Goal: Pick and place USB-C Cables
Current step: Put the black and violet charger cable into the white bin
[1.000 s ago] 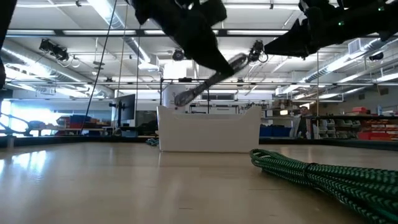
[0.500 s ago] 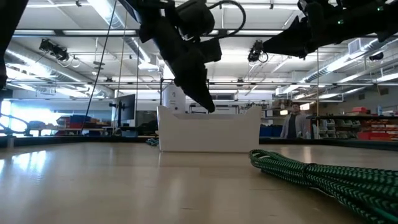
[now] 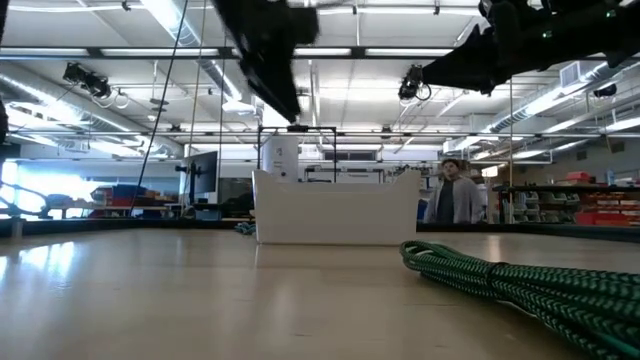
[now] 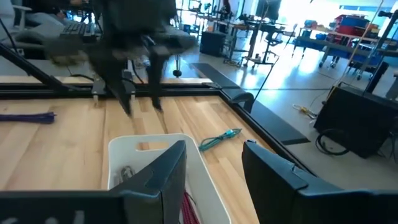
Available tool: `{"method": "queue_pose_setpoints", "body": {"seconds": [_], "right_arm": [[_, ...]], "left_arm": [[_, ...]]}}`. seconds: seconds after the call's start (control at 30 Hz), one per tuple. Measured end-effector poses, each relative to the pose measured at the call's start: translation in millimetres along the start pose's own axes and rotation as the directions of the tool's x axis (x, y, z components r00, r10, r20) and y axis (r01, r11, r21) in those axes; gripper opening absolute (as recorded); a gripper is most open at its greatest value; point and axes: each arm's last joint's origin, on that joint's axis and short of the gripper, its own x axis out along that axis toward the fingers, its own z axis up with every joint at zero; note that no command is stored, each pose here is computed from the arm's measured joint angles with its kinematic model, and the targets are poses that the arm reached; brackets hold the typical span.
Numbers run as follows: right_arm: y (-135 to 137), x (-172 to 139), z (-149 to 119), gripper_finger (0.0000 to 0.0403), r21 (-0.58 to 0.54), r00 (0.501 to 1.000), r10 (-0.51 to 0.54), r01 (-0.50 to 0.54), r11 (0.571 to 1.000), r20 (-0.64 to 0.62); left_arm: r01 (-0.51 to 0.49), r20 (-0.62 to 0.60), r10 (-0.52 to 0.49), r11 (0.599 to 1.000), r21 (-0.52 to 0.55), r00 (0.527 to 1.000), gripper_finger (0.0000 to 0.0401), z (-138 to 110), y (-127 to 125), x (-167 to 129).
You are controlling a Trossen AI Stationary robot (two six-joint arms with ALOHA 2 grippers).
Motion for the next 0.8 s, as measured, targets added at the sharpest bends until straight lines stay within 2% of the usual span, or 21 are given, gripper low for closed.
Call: {"method": "queue_pose_setpoints", "body": {"seconds": [0.13, 0.23, 0.27, 0.4, 0.5, 0.63, 0.7, 0.8], "right_arm": [[0.3, 0.1, 0.3, 0.0162, 0.037, 1.000, 0.020, -0.020, 0.999, 0.004], [2.2, 0.2, 0.9, 0.0162, 0.078, 0.996, 0.083, -0.084, 0.993, 0.015], [3.0, 0.5, 1.2, 0.0162, 0.089, 0.994, 0.107, -0.108, 0.990, 0.019], [6.8, 3.5, 0.4, 0.0162, 0.109, 0.983, 0.181, -0.183, 0.977, 0.032], [9.6, 9.7, 0.6, 0.0162, 0.117, 0.981, 0.180, -0.187, 0.975, 0.067], [11.8, 19.8, 0.2, 0.0162, 0.132, 0.979, 0.161, -0.177, 0.975, 0.124], [13.7, 25.1, -1.4, 0.0162, 0.130, 0.977, 0.155, -0.175, 0.976, 0.146], [16.0, 31.8, -4.9, 0.0162, 0.119, 0.975, 0.149, -0.170, 0.978, 0.165]], "left_arm": [[-0.176, -0.035, 0.173, 0.979, -0.099, 0.984, 0.0171, -26.6, -32.8, -43.5], [-0.261, 0.004, 0.267, 0.942, -0.211, 0.964, 0.0171, -51.4, -61.5, -76.8], [-0.259, 0.024, 0.273, 0.934, -0.245, 0.962, 0.0172, -59.8, -72.0, -86.1], [-0.190, 0.052, 0.222, 0.915, -0.357, 0.974, 0.0172, -94.4, -108.9, -115.1], [-0.104, 0.056, 0.140, 0.901, -0.422, 0.989, 0.0172, -117.1, -132.4, -130.7], [-0.038, 0.022, 0.058, 0.852, -0.522, 0.998, 0.0172, -140.8, -156.4, -140.2], [-0.032, -0.008, 0.034, 0.803, -0.595, 0.999, 0.0172, -150.7, -163.5, -143.9], [-0.099, -0.134, 0.000, 0.679, -0.728, 0.991, 0.0172, -161.7, -173.1, -140.8]]}}
